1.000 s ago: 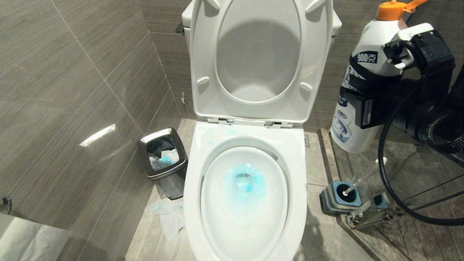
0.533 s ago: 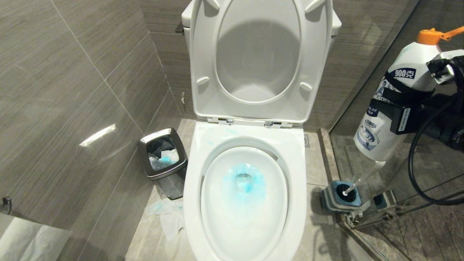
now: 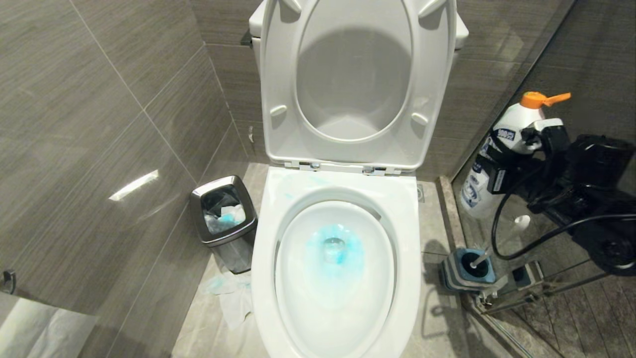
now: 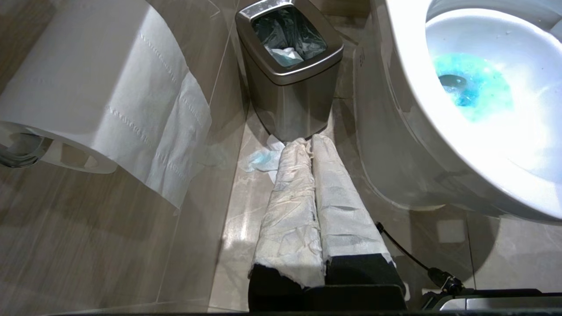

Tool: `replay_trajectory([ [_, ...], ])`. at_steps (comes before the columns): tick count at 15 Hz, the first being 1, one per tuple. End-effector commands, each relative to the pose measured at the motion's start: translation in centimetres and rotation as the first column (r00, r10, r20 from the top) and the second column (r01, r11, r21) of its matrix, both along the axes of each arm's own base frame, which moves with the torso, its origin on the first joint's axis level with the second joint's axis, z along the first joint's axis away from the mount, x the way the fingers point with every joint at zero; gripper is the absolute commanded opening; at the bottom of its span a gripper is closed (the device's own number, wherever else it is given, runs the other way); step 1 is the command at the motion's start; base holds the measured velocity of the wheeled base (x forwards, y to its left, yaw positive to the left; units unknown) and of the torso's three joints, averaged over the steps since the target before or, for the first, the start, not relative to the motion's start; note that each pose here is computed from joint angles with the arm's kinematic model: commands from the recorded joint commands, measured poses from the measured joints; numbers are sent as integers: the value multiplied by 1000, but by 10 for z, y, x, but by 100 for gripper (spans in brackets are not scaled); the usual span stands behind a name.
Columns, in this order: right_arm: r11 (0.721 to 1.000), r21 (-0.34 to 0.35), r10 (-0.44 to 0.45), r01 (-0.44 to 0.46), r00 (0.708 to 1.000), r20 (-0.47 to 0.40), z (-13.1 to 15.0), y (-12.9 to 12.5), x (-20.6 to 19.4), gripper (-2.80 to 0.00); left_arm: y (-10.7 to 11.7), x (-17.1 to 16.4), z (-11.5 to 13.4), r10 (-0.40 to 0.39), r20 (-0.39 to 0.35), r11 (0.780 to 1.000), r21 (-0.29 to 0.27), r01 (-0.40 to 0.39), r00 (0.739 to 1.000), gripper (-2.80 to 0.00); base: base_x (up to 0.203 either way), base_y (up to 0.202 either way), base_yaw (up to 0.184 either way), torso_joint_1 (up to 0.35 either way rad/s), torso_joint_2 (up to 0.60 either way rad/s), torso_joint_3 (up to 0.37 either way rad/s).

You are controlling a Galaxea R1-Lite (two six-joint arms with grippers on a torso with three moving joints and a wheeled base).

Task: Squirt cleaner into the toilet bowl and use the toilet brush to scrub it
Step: Place the cleaning agent on the floor

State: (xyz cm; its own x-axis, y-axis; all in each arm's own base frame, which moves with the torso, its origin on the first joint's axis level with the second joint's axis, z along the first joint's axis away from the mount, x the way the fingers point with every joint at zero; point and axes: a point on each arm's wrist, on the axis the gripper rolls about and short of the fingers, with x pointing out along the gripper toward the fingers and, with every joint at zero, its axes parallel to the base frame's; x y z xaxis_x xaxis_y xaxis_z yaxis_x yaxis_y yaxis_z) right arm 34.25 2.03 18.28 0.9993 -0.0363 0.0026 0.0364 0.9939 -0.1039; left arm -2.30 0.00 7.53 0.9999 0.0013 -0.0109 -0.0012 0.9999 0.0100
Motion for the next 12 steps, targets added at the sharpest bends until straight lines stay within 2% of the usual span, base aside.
replay_trajectory([
  [1, 1000, -12, -6, 5, 999, -54, -57, 2, 43, -280, 0, 0, 0, 0, -1, 1000, 1, 0, 1000, -280, 0, 0, 0, 0, 0, 0],
  [6, 999, -32, 2, -2, 1000, 18, -75, 10, 90, -280, 0, 0, 0, 0, -1, 1000, -2, 0, 1000, -280, 0, 0, 0, 0, 0, 0],
  [12, 999, -40, 18, -17, 999, 44, -80, 22, 106, -280, 0, 0, 0, 0, -1, 1000, -4, 0, 1000, -280, 0, 0, 0, 0, 0, 0],
])
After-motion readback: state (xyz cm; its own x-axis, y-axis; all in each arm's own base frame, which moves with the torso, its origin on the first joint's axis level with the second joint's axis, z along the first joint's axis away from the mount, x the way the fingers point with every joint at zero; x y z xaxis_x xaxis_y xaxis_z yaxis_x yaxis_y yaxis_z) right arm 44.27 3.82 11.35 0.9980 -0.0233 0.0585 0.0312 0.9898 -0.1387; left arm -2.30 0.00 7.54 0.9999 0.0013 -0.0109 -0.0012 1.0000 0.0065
